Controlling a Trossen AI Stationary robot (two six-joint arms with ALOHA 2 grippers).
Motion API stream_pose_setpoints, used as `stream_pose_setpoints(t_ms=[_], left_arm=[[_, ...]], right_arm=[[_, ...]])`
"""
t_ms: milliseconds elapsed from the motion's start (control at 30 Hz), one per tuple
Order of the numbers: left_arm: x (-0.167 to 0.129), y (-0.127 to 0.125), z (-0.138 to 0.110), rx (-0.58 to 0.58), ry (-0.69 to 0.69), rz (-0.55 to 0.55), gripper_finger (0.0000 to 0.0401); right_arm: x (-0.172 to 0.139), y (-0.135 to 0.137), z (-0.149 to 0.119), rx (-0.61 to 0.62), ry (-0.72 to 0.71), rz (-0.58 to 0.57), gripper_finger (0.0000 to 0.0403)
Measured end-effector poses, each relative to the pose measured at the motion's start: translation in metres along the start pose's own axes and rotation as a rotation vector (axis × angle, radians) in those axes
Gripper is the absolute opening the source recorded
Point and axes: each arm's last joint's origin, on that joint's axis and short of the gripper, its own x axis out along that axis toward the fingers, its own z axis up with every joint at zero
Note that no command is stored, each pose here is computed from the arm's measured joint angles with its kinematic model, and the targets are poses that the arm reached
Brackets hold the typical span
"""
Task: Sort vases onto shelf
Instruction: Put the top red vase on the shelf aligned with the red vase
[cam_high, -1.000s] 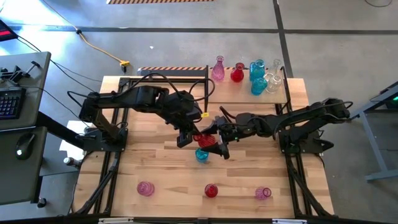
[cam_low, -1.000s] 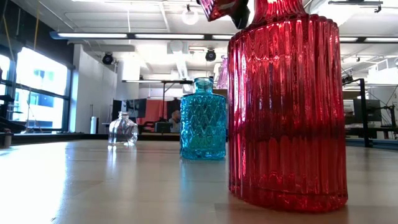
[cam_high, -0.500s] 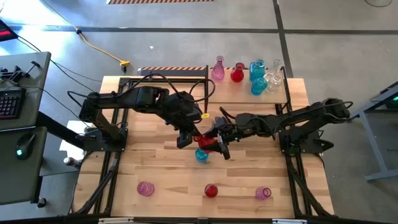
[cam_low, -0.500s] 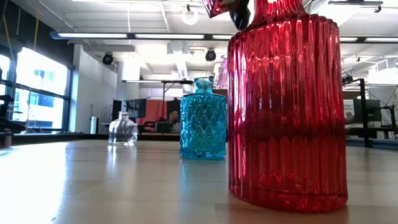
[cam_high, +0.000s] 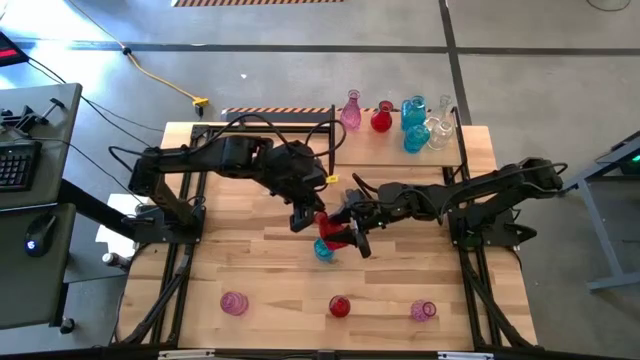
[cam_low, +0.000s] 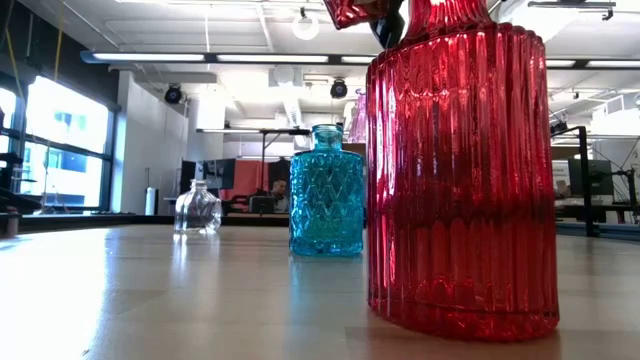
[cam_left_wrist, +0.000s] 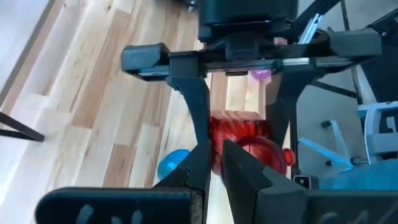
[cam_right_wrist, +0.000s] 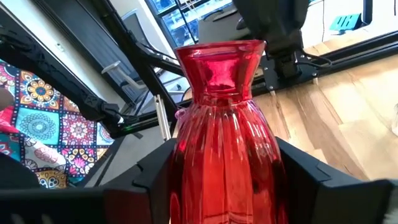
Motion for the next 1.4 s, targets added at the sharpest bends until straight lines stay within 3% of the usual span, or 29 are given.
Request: stream_pose_setpoints(t_ms=[300, 733, 1400], left_arm=[[0.003, 0.007, 0.002, -0.011, 0.018, -0.008, 0.0031], [-0.027, 0.032, 0.006, -0.077, -0.046, 0.034, 0.0031], [-0.048, 0.056, 0.010, -0.130, -0.113, 0.079, 0.0031]], right_arm=[[0.000, -0.003, -0.004, 0.019, 0.023, -0.058, 0.0189], [-0.010, 0.002, 0.003, 0.023, 0.000, -0.065, 0.0190], [-0.106, 0.007, 0.053, -0.103, -0.196, -0.275, 0.0190]])
